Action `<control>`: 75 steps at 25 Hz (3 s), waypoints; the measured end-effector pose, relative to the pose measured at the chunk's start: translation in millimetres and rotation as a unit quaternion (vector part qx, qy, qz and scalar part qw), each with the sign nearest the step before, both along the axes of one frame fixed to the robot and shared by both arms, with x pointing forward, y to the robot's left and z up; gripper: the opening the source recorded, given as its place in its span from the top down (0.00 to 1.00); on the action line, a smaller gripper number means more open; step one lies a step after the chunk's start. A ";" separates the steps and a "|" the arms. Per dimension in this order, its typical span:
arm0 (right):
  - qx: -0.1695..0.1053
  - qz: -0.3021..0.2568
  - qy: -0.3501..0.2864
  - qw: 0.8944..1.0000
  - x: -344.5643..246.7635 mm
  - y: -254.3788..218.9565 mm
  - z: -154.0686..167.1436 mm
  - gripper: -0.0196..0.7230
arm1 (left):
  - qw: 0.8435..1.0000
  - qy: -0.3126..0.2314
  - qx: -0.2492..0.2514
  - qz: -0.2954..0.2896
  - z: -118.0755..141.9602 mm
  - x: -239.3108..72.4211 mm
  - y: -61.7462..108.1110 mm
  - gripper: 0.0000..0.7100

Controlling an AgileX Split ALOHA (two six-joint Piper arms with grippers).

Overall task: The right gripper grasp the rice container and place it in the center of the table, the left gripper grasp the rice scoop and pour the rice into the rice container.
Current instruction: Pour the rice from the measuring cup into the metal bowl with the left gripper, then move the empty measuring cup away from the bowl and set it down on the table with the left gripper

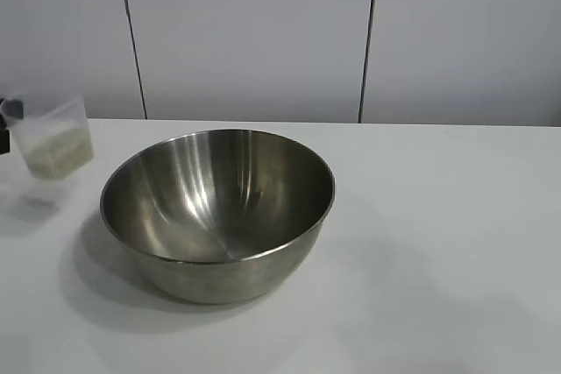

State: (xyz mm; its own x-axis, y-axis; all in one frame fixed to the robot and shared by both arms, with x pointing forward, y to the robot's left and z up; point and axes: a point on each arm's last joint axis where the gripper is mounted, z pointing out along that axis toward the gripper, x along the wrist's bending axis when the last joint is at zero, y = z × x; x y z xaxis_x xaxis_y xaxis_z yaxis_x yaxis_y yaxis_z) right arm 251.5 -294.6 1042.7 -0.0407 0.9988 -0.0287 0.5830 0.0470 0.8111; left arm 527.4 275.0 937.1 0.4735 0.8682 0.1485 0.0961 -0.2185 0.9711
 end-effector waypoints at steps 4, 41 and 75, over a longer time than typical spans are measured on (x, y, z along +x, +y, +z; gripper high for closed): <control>0.000 0.000 0.000 1.000 0.0 0.0 0.0 0.31 | 0.998 -0.004 0.053 -0.046 27.8 -10.7 -34.6 0.98; 0.000 0.000 0.001 1.000 0.1 0.0 0.0 0.31 | 0.479 -0.419 0.730 -0.247 33.3 -19.4 -159.5 0.98; 0.000 0.000 0.000 1.000 0.2 0.0 0.0 0.31 | 0.935 -0.196 0.296 -0.024 52.2 5.3 -124.4 0.98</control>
State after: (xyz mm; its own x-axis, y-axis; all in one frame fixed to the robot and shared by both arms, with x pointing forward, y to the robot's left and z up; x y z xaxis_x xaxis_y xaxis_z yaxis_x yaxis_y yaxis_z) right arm 251.7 -294.6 1042.7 -0.0407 0.9988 -0.0286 0.5834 0.0470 0.8108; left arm 532.8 150.7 989.3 0.3186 0.5578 0.7664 -0.2664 -0.7233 0.6371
